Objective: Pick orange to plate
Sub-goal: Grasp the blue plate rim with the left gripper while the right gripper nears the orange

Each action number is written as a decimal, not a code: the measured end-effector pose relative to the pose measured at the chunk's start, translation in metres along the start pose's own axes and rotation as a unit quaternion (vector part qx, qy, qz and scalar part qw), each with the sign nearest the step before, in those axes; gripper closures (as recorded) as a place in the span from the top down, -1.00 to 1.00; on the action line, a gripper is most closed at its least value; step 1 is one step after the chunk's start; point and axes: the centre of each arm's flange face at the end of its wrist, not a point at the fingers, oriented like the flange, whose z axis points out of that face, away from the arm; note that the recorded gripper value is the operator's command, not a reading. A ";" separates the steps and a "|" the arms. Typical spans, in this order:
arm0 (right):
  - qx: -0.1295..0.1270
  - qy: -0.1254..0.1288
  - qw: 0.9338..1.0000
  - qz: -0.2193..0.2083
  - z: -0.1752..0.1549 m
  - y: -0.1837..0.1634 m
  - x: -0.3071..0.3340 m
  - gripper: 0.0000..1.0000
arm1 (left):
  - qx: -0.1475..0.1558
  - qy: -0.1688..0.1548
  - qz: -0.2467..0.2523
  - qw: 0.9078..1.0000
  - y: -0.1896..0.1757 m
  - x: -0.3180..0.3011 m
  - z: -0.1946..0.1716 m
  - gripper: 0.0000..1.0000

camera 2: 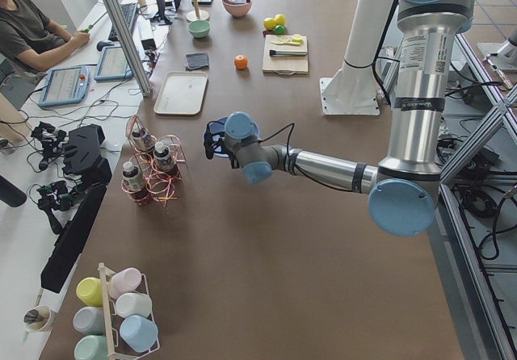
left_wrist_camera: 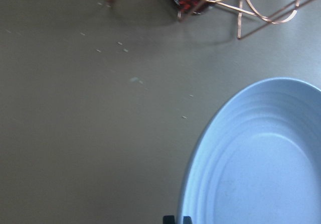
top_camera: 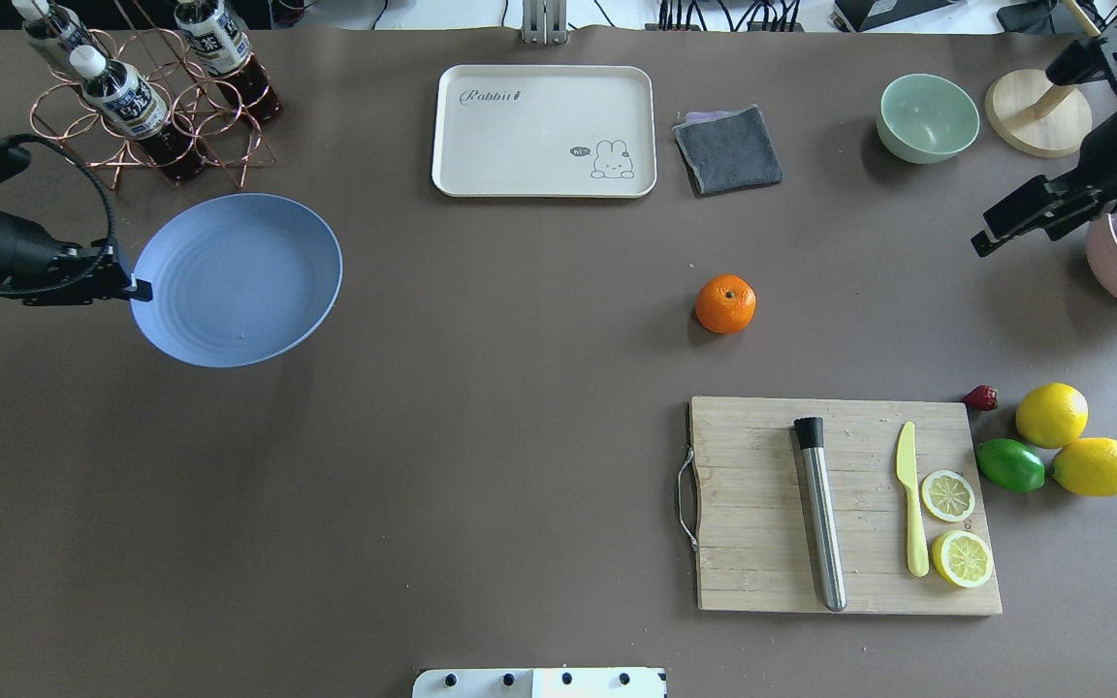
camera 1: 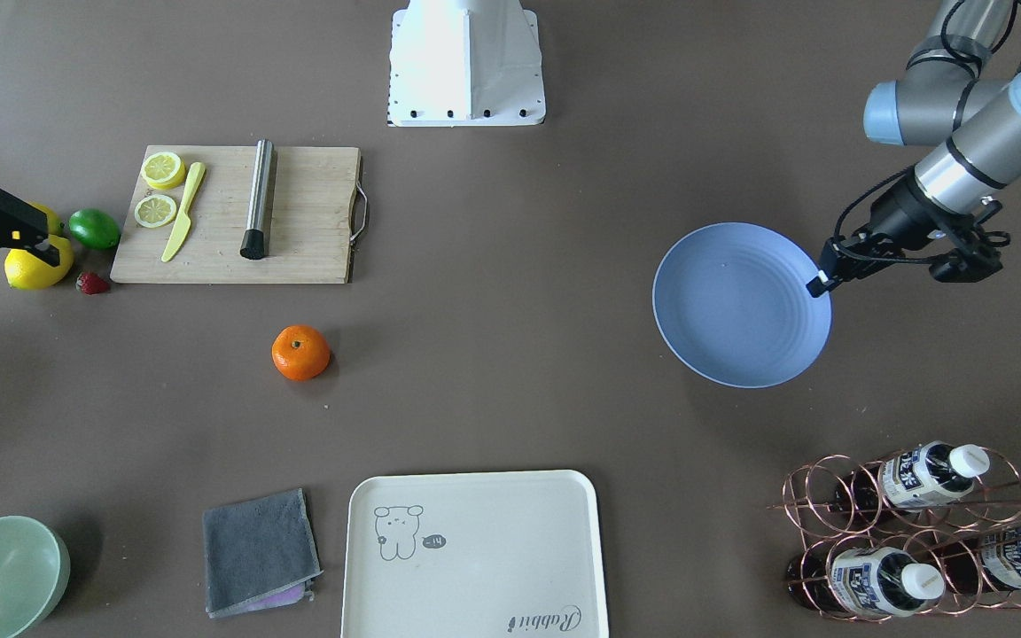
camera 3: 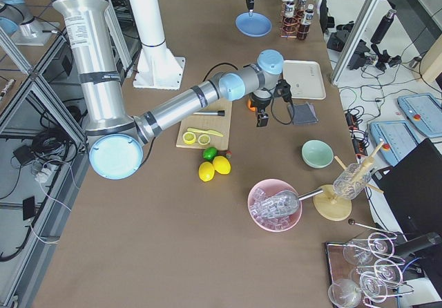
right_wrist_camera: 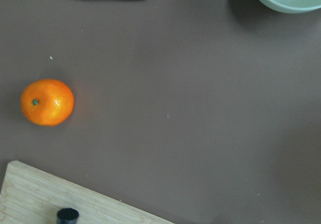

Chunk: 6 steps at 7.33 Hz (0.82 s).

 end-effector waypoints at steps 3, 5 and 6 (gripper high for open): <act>0.031 0.012 0.999 0.016 0.072 0.005 -0.144 1.00 | 0.014 -0.011 -0.043 0.999 0.097 0.133 0.076 -1.00; 0.054 0.006 0.998 0.028 0.128 0.008 -0.182 1.00 | 0.030 -0.007 -0.064 0.997 0.144 0.185 0.133 -1.00; 0.056 0.013 0.998 0.032 0.147 0.003 -0.188 1.00 | 0.035 -0.008 -0.068 0.997 0.160 0.199 0.151 -1.00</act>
